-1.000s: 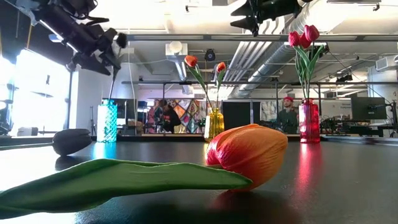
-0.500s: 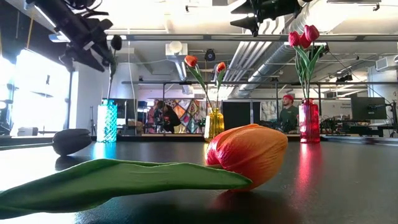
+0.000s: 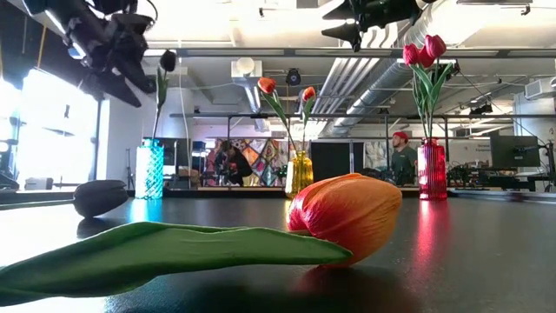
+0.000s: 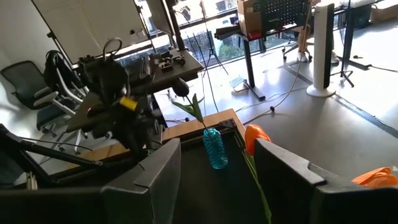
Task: Sort flowers into vase by color
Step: Put the bottom black flower into the blue vase
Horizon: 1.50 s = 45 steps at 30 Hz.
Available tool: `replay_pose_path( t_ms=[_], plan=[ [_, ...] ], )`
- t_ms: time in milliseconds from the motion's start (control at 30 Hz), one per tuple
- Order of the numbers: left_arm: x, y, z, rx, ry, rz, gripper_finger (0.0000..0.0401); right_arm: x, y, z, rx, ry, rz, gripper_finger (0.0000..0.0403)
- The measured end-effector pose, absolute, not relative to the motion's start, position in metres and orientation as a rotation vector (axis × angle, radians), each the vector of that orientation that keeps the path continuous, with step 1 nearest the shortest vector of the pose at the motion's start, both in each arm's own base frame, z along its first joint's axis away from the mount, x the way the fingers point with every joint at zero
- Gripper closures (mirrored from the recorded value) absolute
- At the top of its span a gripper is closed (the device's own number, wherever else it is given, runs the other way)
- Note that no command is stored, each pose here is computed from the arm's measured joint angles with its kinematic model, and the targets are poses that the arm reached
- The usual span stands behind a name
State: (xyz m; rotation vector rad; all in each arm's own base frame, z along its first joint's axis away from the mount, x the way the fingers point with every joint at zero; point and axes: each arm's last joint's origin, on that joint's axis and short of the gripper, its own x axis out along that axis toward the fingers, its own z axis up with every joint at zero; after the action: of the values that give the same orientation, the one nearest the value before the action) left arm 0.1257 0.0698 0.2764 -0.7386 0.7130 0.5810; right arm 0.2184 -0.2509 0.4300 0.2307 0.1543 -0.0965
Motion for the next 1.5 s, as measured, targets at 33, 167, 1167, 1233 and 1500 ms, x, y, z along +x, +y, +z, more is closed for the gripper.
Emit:
replay_pose_path(
  t_ms=[33,167,1167,1233,1500],
  plan=[
    [0.127,0.066,0.271,-0.770,0.737,0.551,0.0232,0.218,-0.251,0.430,0.232,0.156,-0.096,0.0213],
    [0.135,0.051,0.254,-0.859,0.801,0.465,0.0237,0.218,-0.250,0.428,0.244,0.168,-0.094,0.0213],
    [0.197,-0.074,0.176,-1.001,1.210,0.216,0.0247,0.218,-0.251,0.428,0.181,0.177,-0.097,0.0213],
    [0.200,-0.081,0.171,-0.988,1.215,0.205,0.0247,0.218,-0.251,0.427,0.182,0.178,-0.097,0.0213],
    [0.208,-0.089,0.137,-0.949,1.300,0.373,0.0247,0.218,-0.251,0.427,0.171,0.180,-0.097,0.0213]
  ],
)
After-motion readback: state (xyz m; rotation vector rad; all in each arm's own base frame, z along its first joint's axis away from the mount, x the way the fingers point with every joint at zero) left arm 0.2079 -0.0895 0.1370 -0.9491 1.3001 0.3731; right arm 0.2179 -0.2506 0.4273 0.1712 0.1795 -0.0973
